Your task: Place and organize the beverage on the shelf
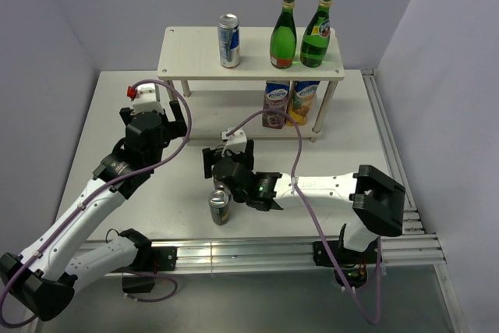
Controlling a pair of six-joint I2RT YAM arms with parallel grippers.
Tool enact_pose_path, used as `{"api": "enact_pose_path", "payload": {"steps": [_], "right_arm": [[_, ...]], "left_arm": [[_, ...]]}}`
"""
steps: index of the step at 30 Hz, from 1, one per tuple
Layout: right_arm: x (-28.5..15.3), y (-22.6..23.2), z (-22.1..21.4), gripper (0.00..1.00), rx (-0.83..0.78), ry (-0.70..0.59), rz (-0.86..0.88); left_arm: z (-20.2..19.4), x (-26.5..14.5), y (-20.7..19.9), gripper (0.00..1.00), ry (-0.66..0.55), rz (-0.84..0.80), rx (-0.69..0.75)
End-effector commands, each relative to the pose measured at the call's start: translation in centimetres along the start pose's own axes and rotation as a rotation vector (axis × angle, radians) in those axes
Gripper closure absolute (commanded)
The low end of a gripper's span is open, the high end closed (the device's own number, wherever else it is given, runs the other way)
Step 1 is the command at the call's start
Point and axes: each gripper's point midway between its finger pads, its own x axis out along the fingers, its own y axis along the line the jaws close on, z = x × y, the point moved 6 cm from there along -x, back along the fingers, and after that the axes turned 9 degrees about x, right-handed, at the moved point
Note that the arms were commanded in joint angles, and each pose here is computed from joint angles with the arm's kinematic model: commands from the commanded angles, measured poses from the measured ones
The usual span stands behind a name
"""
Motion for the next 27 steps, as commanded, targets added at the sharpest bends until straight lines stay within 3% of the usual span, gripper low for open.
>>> {"api": "enact_pose_path", "payload": {"steps": [1, 13, 18, 21, 25, 27], "right_arm": [[0.5, 1.1, 0.3, 0.0, 0.068, 0.007, 0.002], [3.1, -0.3, -1.7, 0.0, 0.061, 0.008, -0.058], [4.5, -0.9, -2.2, 0.09, 0.065, 0.005, -0.089], [5.0, -1.1, -2.3, 0.21, 0.064, 0.004, -0.1], [5.6, -1.4, -2.3, 0.53, 0.06, 0.009, -0.103], [5.8, -1.5, -2.3, 0.61, 0.058, 0.013, -0.102]], "left_arm": [[2.1, -0.5, 0.0, 0.01, -0.05, -0.021, -0.051], [2.1, -0.6, 0.1, 0.01, -0.054, -0.019, -0.057], [2.0, -0.4, 0.0, 0.01, -0.049, -0.016, -0.055], [2.0, -0.4, 0.1, 0.01, -0.046, -0.015, -0.052], [1.9, -0.3, 0.1, 0.01, -0.046, -0.011, -0.051], [1.9, -0.3, 0.1, 0.01, -0.046, -0.008, -0.05]]}}
